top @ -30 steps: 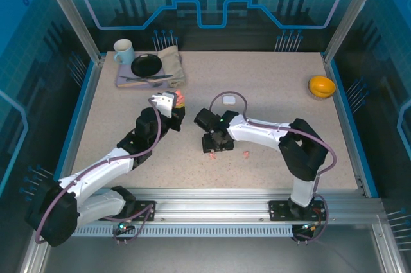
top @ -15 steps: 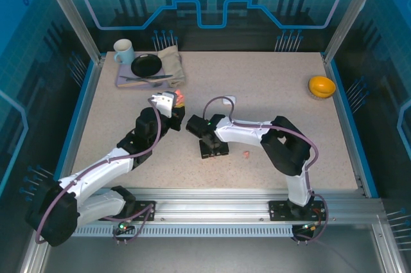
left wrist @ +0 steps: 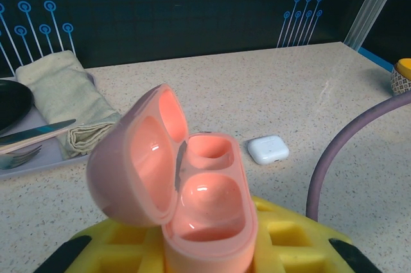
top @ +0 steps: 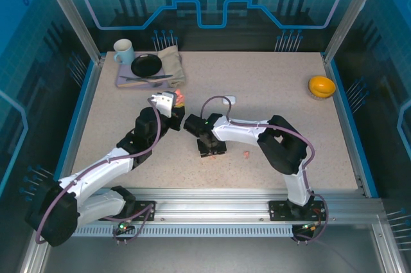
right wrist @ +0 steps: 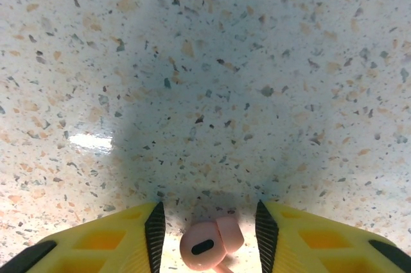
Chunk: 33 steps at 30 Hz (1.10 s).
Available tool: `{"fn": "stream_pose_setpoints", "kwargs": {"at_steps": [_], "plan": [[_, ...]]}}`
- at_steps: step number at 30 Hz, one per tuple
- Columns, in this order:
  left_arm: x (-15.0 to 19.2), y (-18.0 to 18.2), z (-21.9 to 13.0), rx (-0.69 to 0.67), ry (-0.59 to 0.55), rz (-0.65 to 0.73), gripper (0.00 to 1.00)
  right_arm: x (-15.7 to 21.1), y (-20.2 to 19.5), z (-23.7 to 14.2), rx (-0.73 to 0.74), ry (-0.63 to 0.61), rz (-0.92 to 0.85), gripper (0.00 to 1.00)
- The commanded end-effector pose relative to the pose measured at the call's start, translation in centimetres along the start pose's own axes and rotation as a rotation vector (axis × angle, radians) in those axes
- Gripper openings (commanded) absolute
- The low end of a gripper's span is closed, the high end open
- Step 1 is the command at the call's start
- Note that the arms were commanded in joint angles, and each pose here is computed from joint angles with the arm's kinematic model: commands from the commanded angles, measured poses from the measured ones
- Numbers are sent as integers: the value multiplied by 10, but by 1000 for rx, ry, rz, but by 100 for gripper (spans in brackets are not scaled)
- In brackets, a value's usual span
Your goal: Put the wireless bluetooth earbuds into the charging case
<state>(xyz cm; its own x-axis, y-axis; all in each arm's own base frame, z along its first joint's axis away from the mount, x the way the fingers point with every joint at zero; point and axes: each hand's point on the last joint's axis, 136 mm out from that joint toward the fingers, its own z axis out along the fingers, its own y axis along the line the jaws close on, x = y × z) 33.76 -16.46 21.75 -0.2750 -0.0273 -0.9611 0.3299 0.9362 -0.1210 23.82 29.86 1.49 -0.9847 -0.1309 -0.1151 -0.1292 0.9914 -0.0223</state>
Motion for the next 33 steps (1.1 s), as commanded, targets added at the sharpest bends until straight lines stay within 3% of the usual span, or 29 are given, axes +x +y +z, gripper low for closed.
{"fn": "stream_pose_setpoints", "kwargs": {"at_steps": [1, 33], "plan": [[-11, -1, 0, 12, -39, -8, 0, 5, -4, 5, 37, 18, 10, 44], [-11, -2, 0, 16, -40, -11, 0, 16, -16, 11, 77, 37, 60, 32]]}}
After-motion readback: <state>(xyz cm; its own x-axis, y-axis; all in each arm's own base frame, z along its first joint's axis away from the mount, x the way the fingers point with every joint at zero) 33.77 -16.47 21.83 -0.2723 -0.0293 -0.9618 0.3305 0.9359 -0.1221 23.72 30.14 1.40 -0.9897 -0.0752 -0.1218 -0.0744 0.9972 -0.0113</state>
